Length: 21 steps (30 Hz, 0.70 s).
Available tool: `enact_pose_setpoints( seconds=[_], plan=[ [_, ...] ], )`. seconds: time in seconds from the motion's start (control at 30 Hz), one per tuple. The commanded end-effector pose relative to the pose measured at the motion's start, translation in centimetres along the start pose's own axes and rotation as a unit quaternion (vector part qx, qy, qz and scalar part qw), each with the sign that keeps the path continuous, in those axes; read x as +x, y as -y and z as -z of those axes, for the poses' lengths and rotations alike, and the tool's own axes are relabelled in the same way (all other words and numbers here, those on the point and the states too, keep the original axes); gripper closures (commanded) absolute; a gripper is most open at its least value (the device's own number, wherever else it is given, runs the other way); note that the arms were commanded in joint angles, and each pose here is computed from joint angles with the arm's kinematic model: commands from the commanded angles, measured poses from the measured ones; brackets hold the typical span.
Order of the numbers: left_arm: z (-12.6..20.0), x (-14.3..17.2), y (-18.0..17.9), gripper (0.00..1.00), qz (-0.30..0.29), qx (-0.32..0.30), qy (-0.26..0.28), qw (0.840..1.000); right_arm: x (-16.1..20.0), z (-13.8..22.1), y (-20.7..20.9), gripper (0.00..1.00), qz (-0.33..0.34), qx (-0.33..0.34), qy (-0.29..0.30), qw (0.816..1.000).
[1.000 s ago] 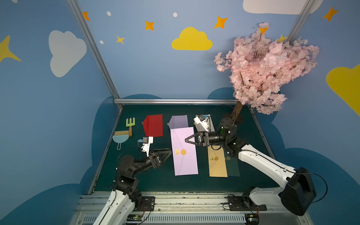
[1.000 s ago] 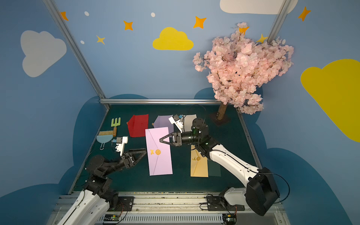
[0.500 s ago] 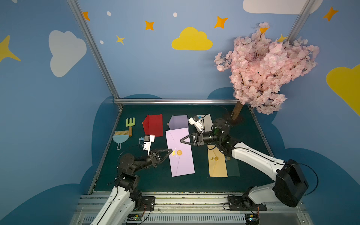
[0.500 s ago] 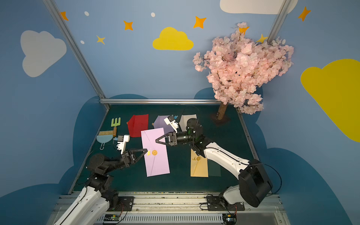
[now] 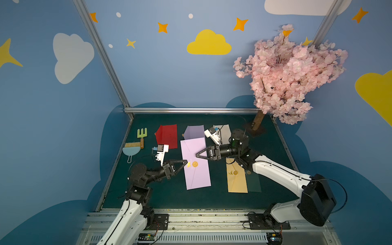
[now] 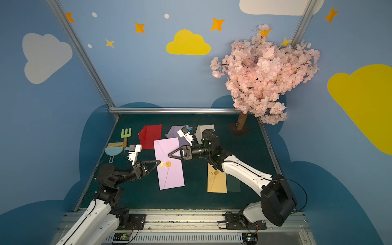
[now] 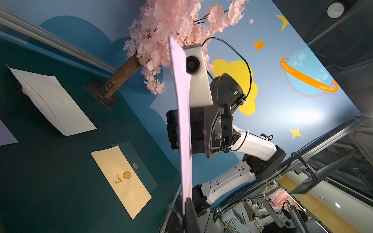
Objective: Open the envelope
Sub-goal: Pick up the envelope from the center of the board.
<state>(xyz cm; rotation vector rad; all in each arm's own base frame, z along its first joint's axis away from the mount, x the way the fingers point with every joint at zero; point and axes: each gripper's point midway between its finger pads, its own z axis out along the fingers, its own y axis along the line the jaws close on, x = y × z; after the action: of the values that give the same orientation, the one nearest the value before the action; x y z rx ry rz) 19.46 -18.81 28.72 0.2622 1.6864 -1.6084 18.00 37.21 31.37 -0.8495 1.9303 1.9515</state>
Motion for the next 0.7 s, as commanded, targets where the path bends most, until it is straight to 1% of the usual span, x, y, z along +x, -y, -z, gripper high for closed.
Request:
enact_pose_setpoints(
  seconds=[0.0, 0.2, 0.4, 0.5, 0.6, 0.67],
  plan=[
    [0.08, -1.28, 1.69, 0.97, -0.025, 0.026, 0.007, 0.999, 0.36, 0.55, -1.32, 0.77, 0.028, -0.001, 0.002, 1.0],
    [0.06, -1.44, 1.85, 0.97, -0.021, 0.028, -0.001, 0.999, 0.38, 0.63, -1.52, 0.87, 0.032, -0.004, 0.003, 0.999],
    [0.01, -1.44, 2.1, 0.97, -0.021, 0.029, -0.011, 0.999, 0.36, 0.46, -1.32, 0.88, 0.028, -0.005, -0.002, 1.0],
    [-0.1, -1.44, 2.08, 0.97, -0.019, 0.031, -0.017, 0.999, 0.5, 0.41, -1.0, 0.93, 0.026, -0.002, -0.004, 1.0],
    [-0.16, -1.38, 2.02, 0.97, -0.018, 0.032, -0.02, 0.999, 0.62, 0.36, -0.8, 1.0, 0.024, -0.002, -0.005, 1.0],
    [-0.18, -1.38, 1.97, 0.97, -0.019, 0.03, -0.021, 0.999, 0.6, 0.32, -0.79, 1.0, 0.024, -0.003, -0.004, 1.0]
  ],
)
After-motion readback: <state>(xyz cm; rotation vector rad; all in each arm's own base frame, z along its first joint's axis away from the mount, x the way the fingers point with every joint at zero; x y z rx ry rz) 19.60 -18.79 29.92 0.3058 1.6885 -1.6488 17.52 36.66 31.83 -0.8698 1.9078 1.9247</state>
